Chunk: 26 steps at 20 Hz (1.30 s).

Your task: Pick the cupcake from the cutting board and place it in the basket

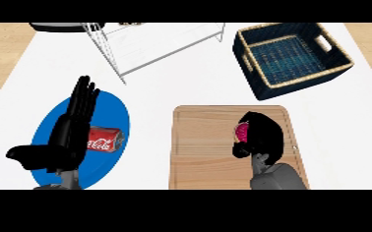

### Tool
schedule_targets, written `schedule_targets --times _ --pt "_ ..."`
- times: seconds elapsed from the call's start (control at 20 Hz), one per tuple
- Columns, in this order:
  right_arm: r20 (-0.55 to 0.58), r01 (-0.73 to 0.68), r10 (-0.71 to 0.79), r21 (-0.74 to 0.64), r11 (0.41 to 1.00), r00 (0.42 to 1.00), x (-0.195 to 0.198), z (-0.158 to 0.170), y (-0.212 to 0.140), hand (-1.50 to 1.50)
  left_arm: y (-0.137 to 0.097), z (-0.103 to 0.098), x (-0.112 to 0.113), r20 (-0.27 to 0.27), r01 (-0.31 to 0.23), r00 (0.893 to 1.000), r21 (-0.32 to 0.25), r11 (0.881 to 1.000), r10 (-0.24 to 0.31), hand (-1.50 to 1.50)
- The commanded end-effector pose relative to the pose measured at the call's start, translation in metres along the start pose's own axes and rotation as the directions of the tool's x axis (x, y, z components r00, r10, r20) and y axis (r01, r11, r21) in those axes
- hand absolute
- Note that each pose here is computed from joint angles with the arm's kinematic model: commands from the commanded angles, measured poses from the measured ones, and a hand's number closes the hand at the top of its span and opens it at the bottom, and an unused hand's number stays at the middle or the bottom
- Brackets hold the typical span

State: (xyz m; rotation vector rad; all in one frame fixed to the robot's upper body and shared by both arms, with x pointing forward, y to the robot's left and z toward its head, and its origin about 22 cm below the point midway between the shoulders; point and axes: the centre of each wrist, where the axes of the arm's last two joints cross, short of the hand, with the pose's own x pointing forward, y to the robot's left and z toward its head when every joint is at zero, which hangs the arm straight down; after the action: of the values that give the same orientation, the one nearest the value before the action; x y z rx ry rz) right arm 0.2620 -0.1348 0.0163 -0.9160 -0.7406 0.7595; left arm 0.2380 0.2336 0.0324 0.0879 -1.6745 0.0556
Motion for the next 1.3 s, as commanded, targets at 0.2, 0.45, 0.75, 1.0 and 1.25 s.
schedule_targets --times 0.2,0.45,0.75,1.0,1.25 --pt "0.030 -0.088 0.088 0.006 0.996 0.996 0.009 0.007 -0.009 1.50 -0.009 0.000 -0.003 -0.007 0.009 1.000 -0.015 1.000 -0.009 0.00" --pt "0.376 -0.259 0.245 -0.015 0.966 0.893 0.030 0.009 0.026 1.50 0.005 -0.007 0.008 0.027 -0.019 0.999 -0.013 1.000 0.019 0.00" --pt "0.737 -0.384 0.316 -0.082 0.920 0.598 0.020 0.024 0.051 1.50 -0.007 -0.009 0.005 -0.008 -0.005 1.000 -0.024 1.000 0.005 0.00" --pt "0.785 -0.218 0.263 -0.166 0.962 0.561 0.013 0.035 0.045 1.50 0.003 -0.005 0.001 0.008 -0.009 1.000 0.002 1.000 0.009 0.00" --pt "0.850 0.015 0.009 -0.020 1.000 0.527 0.012 0.070 0.002 1.50 0.011 -0.006 -0.004 -0.019 0.016 1.000 0.030 0.999 -0.015 0.00"
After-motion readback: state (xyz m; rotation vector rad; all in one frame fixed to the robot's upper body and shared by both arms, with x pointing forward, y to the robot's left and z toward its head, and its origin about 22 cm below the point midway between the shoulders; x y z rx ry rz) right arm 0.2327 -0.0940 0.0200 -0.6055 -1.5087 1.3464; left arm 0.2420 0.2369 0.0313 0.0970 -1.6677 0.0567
